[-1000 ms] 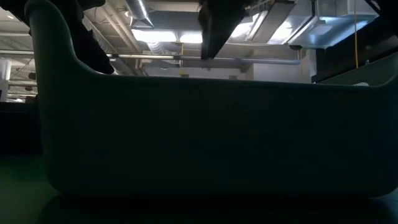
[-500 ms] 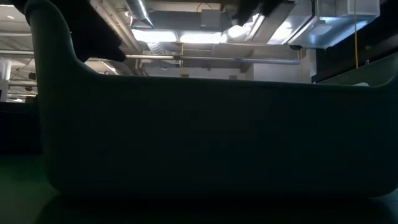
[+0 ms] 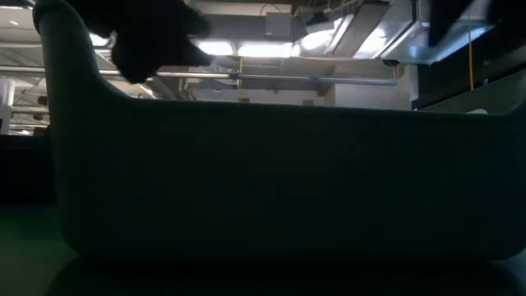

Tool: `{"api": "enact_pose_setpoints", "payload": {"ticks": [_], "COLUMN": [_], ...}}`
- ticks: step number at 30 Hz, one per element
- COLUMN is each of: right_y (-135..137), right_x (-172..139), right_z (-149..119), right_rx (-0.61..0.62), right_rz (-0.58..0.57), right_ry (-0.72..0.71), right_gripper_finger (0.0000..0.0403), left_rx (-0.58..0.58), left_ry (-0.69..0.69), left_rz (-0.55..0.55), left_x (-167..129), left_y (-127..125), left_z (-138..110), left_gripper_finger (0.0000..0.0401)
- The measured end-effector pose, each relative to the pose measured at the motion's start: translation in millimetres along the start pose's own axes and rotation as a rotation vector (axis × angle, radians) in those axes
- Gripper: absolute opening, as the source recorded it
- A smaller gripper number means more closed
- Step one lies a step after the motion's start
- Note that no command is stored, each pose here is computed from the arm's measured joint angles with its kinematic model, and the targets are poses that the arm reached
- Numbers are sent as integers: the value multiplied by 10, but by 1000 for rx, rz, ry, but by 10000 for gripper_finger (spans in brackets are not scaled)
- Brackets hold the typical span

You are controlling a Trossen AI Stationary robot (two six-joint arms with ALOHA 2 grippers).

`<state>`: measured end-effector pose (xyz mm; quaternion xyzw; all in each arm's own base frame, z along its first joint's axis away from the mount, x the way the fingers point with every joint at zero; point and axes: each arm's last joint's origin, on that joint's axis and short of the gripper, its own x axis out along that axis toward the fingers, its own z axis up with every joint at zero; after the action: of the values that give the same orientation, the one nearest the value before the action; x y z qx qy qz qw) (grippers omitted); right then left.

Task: Sort spices by type
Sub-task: Move the yellow seasoning to the center of the table

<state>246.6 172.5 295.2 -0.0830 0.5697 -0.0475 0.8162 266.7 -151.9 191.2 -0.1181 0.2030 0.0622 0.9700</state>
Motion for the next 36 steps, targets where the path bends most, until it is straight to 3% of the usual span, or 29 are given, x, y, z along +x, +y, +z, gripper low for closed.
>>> {"api": "enact_pose_setpoints", "payload": {"ticks": [7, 16, 27, 36], "right_y": [220, 538, 784, 1052], "right_x": [-165, -272, -501, -651], "right_z": [-351, -439, -1034, -1529], "right_rx": [23, 26, 100, 250], "right_rz": [47, 277, 195, 240], "right_ry": [46, 38, 186, 297], "right_gripper_finger": [351, 351, 351, 351], "left_rx": [109, 148, 144, 100], "left_ry": [-19, -60, -65, -32], "left_rz": [-28, -52, -59, -60], "left_x": [312, 627, 894, 1000], "left_y": [-380, -756, -1033, -1125], "left_z": [147, 315, 378, 247], "left_gripper_finger": [169, 169, 169, 169]}}
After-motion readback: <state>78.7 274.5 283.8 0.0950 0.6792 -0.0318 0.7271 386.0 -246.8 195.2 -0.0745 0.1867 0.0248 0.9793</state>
